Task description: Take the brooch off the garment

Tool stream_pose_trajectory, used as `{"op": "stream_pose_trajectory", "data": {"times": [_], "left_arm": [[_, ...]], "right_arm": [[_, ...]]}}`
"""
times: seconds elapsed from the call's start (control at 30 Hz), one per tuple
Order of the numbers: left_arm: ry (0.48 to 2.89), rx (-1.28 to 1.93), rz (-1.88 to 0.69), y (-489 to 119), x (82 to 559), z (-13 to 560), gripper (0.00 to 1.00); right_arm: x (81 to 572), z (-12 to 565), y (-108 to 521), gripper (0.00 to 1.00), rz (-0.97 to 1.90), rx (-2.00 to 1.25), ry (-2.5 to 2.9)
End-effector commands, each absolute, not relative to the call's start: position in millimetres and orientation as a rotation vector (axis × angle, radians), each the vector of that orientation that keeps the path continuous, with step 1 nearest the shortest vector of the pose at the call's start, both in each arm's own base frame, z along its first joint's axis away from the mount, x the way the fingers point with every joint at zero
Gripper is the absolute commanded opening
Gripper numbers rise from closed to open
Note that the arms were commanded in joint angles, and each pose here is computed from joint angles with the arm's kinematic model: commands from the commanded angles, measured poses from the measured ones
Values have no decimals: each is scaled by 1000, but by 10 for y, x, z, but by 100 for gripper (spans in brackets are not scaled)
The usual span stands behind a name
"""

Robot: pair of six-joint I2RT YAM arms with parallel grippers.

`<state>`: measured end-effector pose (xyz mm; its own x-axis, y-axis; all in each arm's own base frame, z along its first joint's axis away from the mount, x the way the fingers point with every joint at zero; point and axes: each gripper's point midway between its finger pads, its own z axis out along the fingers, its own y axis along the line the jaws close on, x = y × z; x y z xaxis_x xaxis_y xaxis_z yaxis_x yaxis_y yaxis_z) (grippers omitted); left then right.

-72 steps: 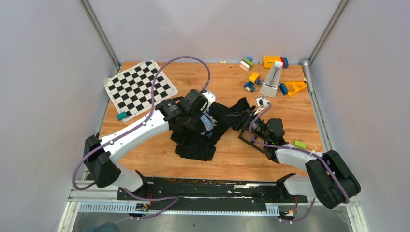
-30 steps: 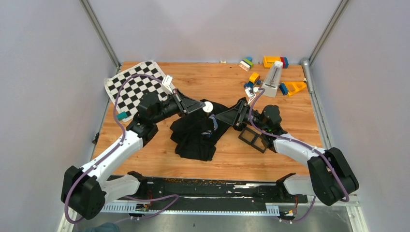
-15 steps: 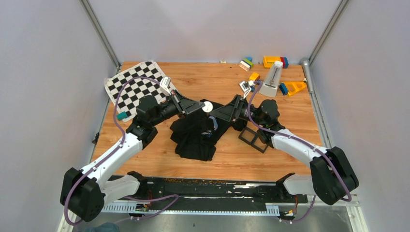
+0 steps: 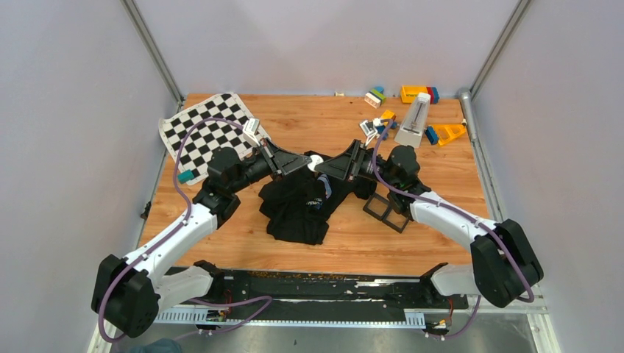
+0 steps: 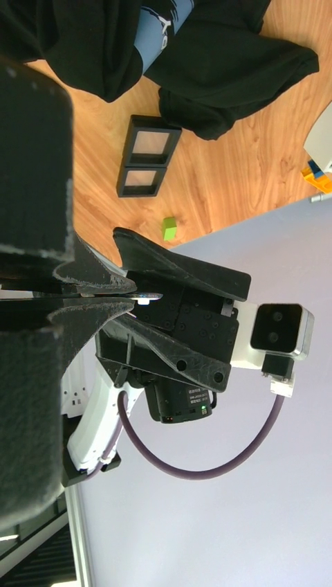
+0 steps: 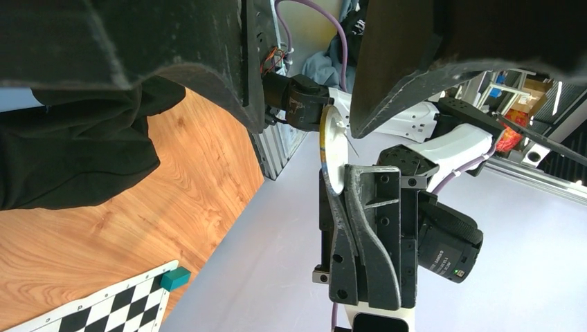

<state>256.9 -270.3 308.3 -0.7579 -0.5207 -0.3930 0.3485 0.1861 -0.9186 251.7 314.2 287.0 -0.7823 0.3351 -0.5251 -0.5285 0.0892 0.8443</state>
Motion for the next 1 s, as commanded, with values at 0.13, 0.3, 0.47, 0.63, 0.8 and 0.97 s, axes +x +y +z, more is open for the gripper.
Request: {"op": "stream_pose_trajectory", "data": {"times": [0.13,0.3,0.47,0.63,0.8,0.97], "left_arm": [[1716,-119,-1663,-2676,2537,3215,0],[1709,-110,-1661,-2673,2527,3219,0],[1686,-81,-1652,-2666,2512,3246,0],[1621,-32,-1636,-2634,2474,3319,0],[1530,47,-1614,-2603,2402,3453,0],[1462,139,-1606,-2616,2310,3582,0]], "right_arm": [[2578,3094,3215,47,1769,-206,1675],[2600,3093,3217,40,1765,-191,1677],[2626,3042,3221,29,1766,-160,1705],[2625,2995,3229,21,1785,-133,1733],[2615,2966,3250,15,1810,-122,1760],[2613,2938,3263,14,1823,-104,1792]]}}
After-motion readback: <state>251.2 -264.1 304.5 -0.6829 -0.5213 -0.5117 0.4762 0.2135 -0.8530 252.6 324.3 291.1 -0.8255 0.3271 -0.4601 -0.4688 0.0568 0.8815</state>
